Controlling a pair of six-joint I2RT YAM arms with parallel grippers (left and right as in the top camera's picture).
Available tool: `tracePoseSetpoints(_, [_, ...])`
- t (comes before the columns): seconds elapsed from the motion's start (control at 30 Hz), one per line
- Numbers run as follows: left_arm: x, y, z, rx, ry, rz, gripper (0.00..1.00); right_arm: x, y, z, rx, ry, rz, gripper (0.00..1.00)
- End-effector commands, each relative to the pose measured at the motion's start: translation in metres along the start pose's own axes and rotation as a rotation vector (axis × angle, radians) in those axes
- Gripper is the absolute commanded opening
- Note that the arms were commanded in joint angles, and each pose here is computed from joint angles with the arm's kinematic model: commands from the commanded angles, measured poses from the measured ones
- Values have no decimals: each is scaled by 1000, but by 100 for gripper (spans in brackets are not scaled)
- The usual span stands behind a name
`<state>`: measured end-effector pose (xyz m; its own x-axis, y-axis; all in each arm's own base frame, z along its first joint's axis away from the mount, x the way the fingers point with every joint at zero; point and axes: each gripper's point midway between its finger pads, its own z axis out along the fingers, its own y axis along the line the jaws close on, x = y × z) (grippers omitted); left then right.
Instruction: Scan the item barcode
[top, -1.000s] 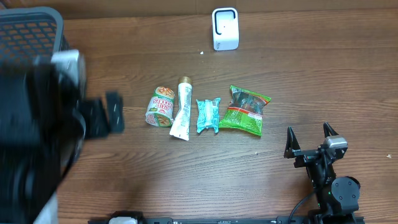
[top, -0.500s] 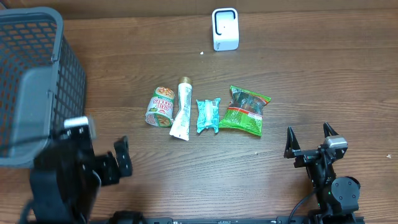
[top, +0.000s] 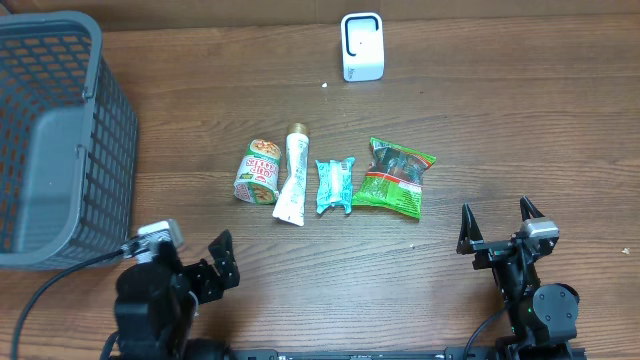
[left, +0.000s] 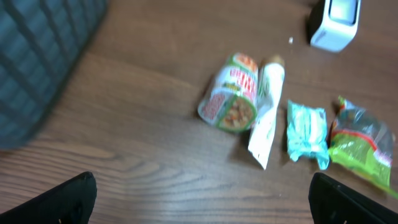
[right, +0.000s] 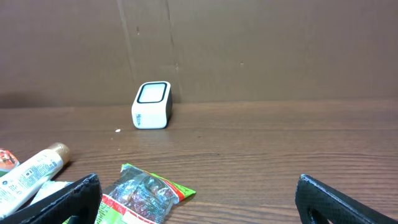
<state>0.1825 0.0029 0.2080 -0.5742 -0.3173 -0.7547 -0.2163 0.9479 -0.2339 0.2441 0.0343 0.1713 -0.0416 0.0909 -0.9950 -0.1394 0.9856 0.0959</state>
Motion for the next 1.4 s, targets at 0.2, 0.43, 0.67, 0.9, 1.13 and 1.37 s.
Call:
tracePoseSetpoints(0.2, [29, -1, 24, 26, 76, -33, 100, 1, -2, 0, 10, -9, -4, 100])
tracePoseSetpoints(0.43, [30, -2, 24, 34, 82, -33, 100, 1, -2, 0, 10, -9, -4, 100])
tracePoseSetpoints(0.67, [31, -3, 24, 43, 89, -33, 100, 1, -2, 0, 10, -9, -4, 100])
tracePoseSetpoints(0.9, [31, -3, 24, 43, 89, -33, 100, 1, -2, 0, 10, -9, -4, 100])
tracePoseSetpoints(1.13, [31, -3, 24, 43, 89, -33, 100, 1, -2, 0, 10, -9, -4, 100])
tracePoseSetpoints(1.37, [34, -2, 25, 41, 95, -33, 100, 1, -2, 0, 10, -9, -4, 100])
